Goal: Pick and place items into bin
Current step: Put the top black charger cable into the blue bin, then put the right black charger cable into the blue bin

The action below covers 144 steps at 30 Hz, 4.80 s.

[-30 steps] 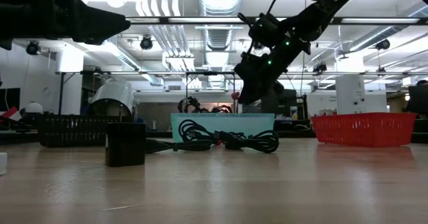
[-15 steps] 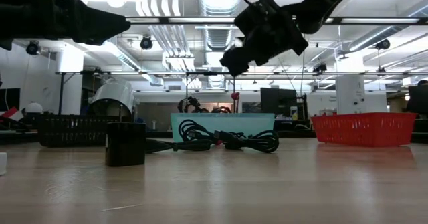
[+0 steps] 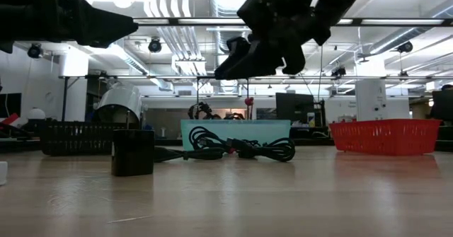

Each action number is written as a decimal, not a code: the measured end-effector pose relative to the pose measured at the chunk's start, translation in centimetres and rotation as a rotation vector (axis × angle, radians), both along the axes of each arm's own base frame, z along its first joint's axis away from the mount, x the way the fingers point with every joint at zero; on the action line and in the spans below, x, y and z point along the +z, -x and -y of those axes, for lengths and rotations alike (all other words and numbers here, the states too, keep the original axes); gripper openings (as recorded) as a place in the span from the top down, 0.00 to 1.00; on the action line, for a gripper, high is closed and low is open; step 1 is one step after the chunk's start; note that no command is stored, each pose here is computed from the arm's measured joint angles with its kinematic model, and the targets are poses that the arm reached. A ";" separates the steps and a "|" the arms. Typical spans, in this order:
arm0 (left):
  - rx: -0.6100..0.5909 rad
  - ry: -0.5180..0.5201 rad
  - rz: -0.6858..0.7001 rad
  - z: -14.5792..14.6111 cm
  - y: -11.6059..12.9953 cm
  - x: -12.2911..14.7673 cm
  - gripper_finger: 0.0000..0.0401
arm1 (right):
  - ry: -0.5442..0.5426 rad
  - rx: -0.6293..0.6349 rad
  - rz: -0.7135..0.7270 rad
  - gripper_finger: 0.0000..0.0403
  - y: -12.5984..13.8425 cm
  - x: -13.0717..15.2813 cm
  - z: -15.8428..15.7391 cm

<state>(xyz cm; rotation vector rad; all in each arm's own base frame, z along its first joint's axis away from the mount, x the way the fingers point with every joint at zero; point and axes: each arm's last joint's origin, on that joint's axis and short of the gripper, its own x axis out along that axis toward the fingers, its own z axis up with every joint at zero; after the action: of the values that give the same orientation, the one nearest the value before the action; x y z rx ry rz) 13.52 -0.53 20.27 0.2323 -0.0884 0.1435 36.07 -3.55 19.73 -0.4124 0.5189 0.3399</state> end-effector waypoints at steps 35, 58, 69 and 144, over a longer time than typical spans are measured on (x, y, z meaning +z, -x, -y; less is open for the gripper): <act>0.001 -0.002 -0.001 0.0 0.0 0.0 0.53 | 0.145 -0.058 -0.226 0.49 -5.1 -6.9 0.5; 0.000 -0.002 -0.003 0.0 0.0 0.0 0.53 | 0.141 -0.034 -0.361 0.96 -5.4 -3.0 0.4; 0.001 -0.002 -0.003 0.0 0.0 0.0 0.53 | 0.280 -0.213 -0.168 0.97 -3.7 5.6 1.6; 0.001 -0.003 -0.005 0.0 0.0 -0.1 0.53 | -0.061 -0.539 -0.133 0.71 -2.6 6.1 8.9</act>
<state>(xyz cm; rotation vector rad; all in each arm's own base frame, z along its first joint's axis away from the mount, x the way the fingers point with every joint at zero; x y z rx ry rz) 13.56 -0.53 20.21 0.2353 -0.0834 0.1434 38.66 -12.50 25.86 -0.1789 0.7244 -0.1377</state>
